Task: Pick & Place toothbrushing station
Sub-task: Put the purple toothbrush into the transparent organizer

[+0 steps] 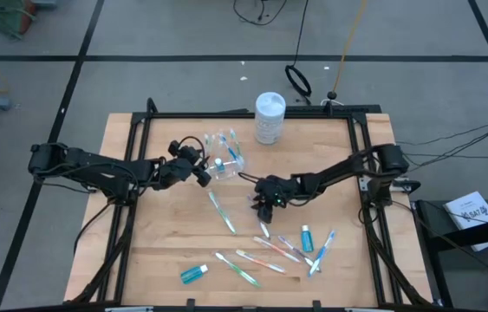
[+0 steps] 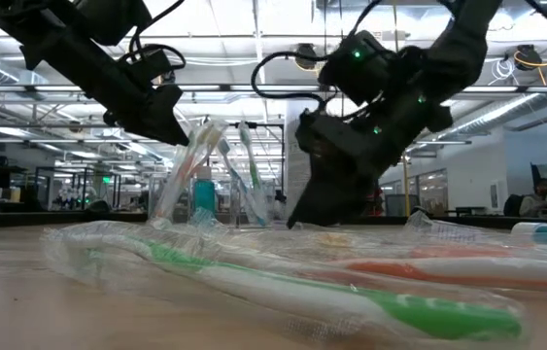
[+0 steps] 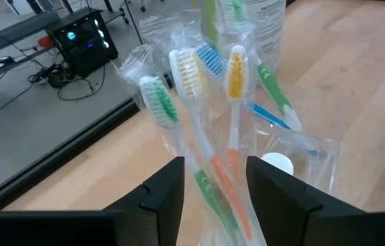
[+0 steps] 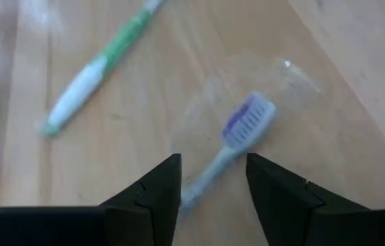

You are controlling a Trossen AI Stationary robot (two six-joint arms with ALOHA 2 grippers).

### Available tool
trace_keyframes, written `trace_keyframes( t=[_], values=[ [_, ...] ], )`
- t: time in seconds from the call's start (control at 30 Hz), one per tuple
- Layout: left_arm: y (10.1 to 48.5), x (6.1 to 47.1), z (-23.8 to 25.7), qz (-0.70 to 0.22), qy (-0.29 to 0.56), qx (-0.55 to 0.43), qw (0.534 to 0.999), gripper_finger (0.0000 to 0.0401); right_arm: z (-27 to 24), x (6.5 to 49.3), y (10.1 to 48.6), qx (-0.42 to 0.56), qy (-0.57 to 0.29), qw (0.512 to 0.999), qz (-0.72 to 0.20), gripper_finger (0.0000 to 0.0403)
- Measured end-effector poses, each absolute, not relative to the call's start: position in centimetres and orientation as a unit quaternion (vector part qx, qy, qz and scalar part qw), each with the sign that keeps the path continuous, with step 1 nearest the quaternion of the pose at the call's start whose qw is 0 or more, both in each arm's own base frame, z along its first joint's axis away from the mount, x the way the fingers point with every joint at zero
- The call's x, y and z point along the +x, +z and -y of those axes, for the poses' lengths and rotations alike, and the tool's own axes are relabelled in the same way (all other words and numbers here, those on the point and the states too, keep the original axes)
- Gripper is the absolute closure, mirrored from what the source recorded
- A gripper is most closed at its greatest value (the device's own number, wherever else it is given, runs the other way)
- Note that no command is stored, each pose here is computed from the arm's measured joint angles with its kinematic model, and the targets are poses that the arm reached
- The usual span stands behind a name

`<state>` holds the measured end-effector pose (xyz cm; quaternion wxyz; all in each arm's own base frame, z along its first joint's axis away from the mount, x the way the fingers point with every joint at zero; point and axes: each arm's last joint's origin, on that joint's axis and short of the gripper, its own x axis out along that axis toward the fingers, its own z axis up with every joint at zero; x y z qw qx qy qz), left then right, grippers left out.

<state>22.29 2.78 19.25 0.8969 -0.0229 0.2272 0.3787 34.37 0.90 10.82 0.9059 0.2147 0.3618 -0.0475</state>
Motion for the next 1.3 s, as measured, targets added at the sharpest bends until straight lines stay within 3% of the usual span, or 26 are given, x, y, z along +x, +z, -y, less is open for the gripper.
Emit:
trace_keyframes(
  t=[0.3, 0.67, 0.8, 1.0, 1.17, 1.3],
  values=[
    [19.2, 22.2, -3.1, -0.229, 0.386, -0.023, 0.893, 0.0238, 0.6, 35.2, 9.4, 0.15, -0.042, 0.931, -0.33, 0.0256],
    [19.2, 22.2, -3.5, -0.228, 0.394, -0.03, 0.89, 0.0238, 2.5, 34.9, 10.0, 0.04, -0.075, 0.939, -0.334, 0.0387],
    [19.2, 22.2, -3.5, -0.228, 0.394, -0.03, 0.89, 0.0238, 2.8, 34.5, 11.8, 0.004, -0.069, 0.942, -0.329, 0.0394],
    [19.2, 22.2, -3.5, -0.228, 0.394, -0.03, 0.89, 0.0238, 3.1, 33.7, 17.5, -0.045, -0.114, 0.961, -0.246, 0.04],
    [19.2, 22.2, -3.5, -0.227, 0.394, -0.031, 0.89, 0.0238, 3.6, 33.7, 22.2, -0.087, -0.142, 0.981, -0.098, 0.0402],
    [19.2, 22.2, -3.5, -0.227, 0.394, -0.031, 0.89, 0.0238, 4.7, 34.0, 23.7, -0.086, -0.165, 0.982, 0.005, 0.0402]
  ],
)
